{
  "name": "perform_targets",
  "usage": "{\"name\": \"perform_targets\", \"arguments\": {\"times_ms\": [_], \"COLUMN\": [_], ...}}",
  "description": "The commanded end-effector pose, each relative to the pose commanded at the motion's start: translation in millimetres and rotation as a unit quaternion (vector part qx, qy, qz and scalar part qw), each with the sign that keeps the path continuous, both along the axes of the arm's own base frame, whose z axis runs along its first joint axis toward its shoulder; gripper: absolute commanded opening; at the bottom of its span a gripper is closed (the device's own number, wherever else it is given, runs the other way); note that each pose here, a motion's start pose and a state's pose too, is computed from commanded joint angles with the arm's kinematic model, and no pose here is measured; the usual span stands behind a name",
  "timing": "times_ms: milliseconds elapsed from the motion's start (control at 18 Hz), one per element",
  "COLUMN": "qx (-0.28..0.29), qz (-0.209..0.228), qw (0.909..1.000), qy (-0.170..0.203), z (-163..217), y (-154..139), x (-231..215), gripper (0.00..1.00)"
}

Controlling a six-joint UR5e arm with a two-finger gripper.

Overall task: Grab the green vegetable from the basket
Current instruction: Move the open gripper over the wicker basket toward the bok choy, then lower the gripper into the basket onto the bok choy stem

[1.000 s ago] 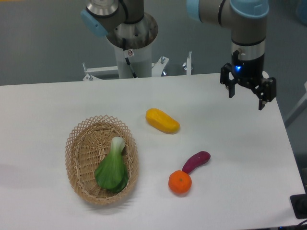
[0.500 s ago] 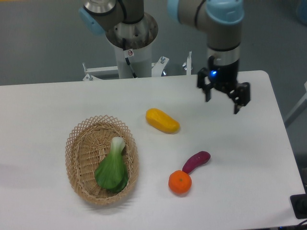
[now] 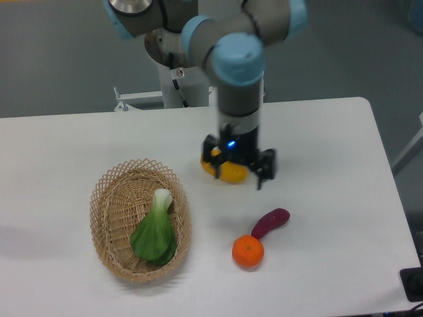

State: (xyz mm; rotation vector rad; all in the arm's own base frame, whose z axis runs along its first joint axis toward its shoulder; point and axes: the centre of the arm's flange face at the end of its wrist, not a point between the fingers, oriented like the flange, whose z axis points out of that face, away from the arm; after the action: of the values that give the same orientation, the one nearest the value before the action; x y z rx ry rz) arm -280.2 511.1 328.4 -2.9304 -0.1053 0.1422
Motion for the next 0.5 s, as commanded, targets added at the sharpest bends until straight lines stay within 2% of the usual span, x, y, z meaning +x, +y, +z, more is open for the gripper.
{"name": "perform_targets", "arguments": {"times_ms": [222, 333, 500], "qx": [-0.013, -0.022, -0.039], "qz": [-0.002, -0.017, -0.029], "qw": [0.9997, 0.9993, 0.9981], "qy": [-0.020, -0.026, -0.037], "z": [-29.6, -41.3, -64.3], "y": [18.7, 29.2, 34.7], "x": [38.7, 58.9, 69.8], "gripper": [1.00, 1.00, 1.00]}}
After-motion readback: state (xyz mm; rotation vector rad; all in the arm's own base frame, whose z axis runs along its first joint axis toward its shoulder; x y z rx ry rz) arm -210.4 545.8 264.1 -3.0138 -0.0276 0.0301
